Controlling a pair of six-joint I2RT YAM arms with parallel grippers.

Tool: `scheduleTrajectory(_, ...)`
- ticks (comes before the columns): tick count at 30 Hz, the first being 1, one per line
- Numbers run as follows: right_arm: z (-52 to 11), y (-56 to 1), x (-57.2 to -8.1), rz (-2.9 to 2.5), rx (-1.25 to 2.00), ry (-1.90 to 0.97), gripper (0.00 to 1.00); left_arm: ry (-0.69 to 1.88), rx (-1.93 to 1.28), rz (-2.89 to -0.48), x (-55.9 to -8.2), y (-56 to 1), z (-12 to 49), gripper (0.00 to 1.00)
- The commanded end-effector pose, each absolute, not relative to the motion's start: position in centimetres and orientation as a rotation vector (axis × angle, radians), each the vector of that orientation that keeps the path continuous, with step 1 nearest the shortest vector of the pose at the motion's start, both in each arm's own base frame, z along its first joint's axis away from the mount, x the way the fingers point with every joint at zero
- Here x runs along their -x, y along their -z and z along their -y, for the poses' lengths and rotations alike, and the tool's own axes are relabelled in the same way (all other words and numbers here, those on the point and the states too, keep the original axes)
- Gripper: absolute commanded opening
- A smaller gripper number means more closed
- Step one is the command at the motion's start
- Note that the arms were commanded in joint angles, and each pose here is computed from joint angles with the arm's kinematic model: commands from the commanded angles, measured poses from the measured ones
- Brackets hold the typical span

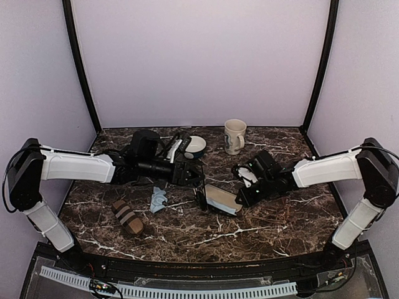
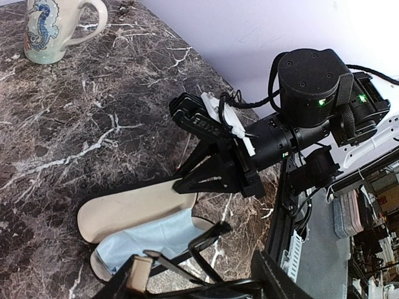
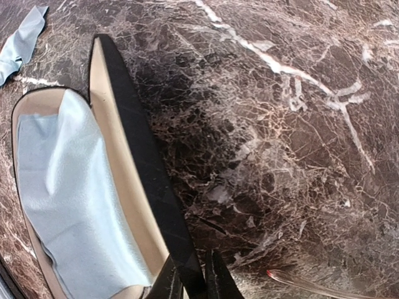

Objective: Organize the sunglasses
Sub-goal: Hold the opened sunglasses case at the center of the board.

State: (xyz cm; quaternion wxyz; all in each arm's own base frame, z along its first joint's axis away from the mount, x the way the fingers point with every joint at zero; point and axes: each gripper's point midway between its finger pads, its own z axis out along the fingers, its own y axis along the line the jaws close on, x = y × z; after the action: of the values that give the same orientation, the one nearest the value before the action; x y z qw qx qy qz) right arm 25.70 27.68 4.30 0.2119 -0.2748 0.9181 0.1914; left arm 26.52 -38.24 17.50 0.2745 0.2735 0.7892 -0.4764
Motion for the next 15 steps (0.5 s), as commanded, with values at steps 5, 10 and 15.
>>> scheduleTrajectory(5, -28.5, -6.1, -27.2, -2.447, 0.837, -0.498, 0.09, 1.257, -0.828, -2.054, -25.9, -19.1, 37.9, 0.40)
scheduleTrajectory(10, -29.4, -8.5, -27.3, -2.325, 0.926, -0.455, 0.06, 1.198, -0.963, -2.023, -25.6, -19.4, 37.9, 0.40)
scheduleTrajectory(15, -30.4, -9.8, -26.8, -2.196, 1.038, -0.404, 0.04, 1.149, -1.111, -2.020, -24.9, -19.1, 37.9, 0.38)
